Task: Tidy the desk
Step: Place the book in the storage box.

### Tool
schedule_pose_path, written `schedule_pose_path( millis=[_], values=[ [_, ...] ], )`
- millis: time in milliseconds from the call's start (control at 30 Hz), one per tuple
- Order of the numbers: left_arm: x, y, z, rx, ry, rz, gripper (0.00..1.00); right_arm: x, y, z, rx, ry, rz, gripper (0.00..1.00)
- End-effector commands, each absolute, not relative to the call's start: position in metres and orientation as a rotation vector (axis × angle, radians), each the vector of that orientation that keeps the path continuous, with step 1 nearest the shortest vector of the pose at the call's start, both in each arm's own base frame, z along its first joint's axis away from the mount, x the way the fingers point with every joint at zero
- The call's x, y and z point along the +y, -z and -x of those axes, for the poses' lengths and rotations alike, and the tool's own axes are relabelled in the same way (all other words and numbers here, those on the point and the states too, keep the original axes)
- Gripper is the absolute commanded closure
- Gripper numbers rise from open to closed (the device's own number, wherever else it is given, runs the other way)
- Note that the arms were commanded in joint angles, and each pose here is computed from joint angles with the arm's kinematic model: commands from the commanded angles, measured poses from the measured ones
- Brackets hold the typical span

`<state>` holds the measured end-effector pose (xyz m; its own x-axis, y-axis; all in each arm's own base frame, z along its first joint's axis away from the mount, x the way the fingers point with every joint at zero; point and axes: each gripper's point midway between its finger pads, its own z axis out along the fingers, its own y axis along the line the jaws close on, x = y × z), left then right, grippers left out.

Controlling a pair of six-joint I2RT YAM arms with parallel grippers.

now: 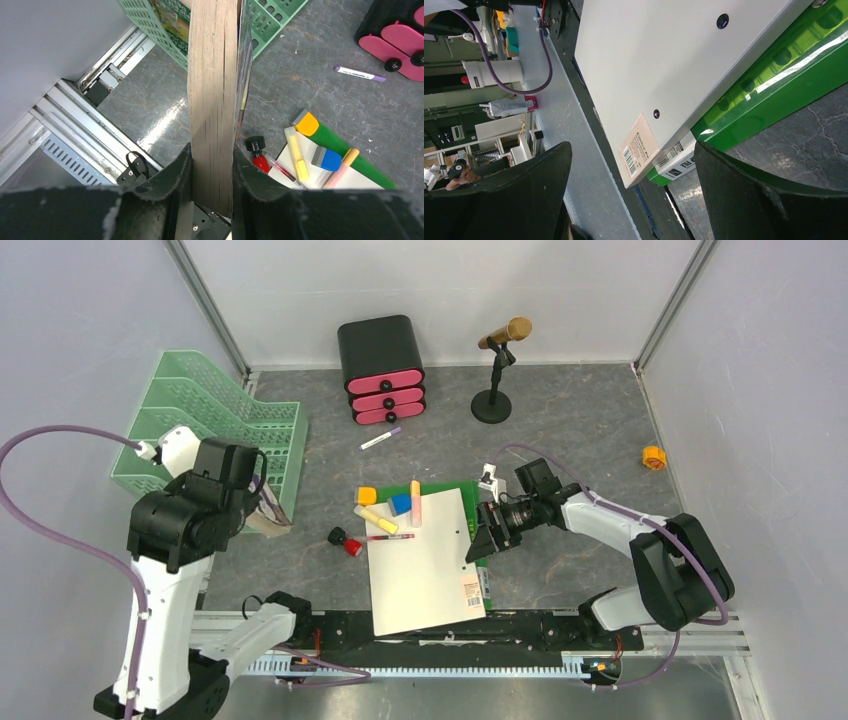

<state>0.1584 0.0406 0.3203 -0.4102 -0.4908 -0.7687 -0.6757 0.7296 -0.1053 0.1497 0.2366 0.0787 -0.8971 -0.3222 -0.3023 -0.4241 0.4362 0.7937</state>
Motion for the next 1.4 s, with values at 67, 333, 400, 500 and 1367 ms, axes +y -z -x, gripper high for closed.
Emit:
schedule_pose_path(
  millis=[67, 333, 400, 500, 1367],
  values=[
    [0.049, -0.307, -0.151, 2.098, -0.355, 0.935, 0.98, 0.244, -0.094, -0.162, 2.489, -1.463, 0.719, 0.02],
    [0.004, -0.291, -0.184, 2.272, -0.163, 0.785, 0.98, 0.252, -0.14, -0.22, 2.364, -1.168, 0.825, 0.02],
    [-0.021, -0.294, -0.2, 2.298, -0.006, 0.664, 0.98, 0.261, -0.161, -0.233, 2.293, -1.116, 0.876, 0.02],
    [-0.071, -0.303, -0.214, 2.313, 0.313, 0.394, 0.98, 0.282, -0.193, -0.24, 2.161, -1.135, 0.962, 0.02],
    [-0.193, -0.384, -0.134, 1.965, 1.209, -0.579, 0.98, 0.364, -0.392, -0.187, 1.325, -1.781, 1.29, 0.07]
  ],
)
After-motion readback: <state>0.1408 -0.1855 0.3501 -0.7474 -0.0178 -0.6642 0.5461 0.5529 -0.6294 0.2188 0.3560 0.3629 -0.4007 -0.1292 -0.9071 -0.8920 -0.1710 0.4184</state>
